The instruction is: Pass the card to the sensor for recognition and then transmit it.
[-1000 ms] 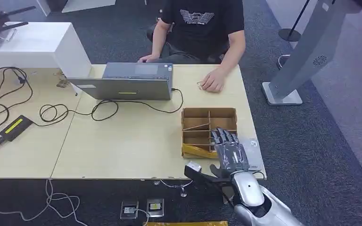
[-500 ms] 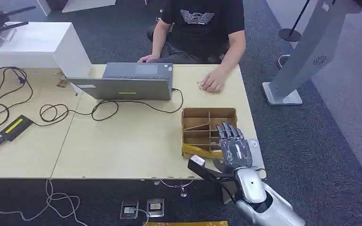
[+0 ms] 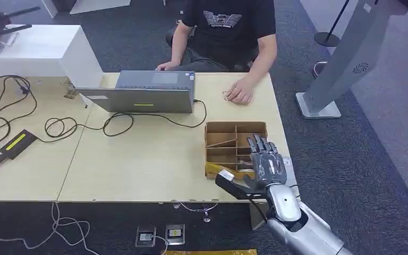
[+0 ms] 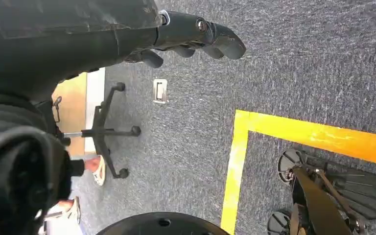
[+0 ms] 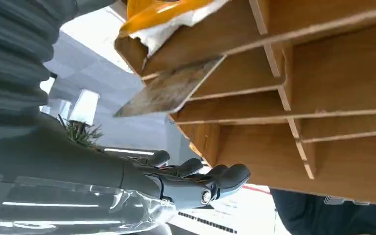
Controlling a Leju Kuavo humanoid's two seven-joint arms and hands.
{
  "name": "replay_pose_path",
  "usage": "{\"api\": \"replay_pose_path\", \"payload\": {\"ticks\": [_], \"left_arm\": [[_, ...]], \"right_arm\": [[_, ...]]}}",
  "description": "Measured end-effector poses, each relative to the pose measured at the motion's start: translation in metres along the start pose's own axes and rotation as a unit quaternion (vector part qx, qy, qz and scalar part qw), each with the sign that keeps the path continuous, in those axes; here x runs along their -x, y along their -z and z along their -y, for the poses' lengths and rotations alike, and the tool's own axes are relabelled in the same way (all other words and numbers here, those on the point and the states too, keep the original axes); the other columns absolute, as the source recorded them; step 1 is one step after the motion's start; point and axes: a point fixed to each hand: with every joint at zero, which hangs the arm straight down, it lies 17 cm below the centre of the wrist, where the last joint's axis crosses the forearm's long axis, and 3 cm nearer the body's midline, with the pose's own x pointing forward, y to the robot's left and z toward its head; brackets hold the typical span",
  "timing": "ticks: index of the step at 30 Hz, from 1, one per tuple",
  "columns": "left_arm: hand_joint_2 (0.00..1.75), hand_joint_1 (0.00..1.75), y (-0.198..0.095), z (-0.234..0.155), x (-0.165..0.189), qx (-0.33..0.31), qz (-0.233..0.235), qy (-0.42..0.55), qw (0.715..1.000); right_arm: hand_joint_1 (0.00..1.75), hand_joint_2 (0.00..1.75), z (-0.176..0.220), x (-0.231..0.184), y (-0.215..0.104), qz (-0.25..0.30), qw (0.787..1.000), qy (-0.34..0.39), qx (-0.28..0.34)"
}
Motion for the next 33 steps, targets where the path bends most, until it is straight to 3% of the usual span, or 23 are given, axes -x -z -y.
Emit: {"api": "replay_pose_path", "payload": {"ticks": [2, 3, 4, 15, 33], "left_arm": [[0.0, 0.0, 0.0, 0.0, 0.0, 0.0, 0.001, 0.0, 1.0], [0.0, 0.0, 0.0, 0.0, 0.0, 0.0, 0.001, 0.0, 1.0], [0.0, 0.0, 0.0, 0.0, 0.0, 0.0, 0.001, 0.0, 1.0], [0.0, 0.0, 0.0, 0.0, -0.001, 0.0, 0.002, 0.0, 1.0], [0.0, 0.0, 0.001, -0.002, -0.001, -0.001, 0.002, 0.0, 1.0]], "right_arm": [[0.0, 1.75, -0.002, 0.001, 0.0, -0.001, 1.0, -0.001, -0.002], [1.5, 1.75, -0.003, 0.001, 0.0, -0.001, 1.0, -0.002, -0.003], [1.75, 1.75, -0.003, 0.002, 0.0, -0.001, 1.0, -0.003, -0.004], [1.75, 1.75, -0.001, 0.017, 0.004, -0.029, 0.999, -0.021, 0.002], [1.75, 1.75, 0.007, 0.02, 0.01, -0.027, 0.999, -0.024, 0.013]]}}
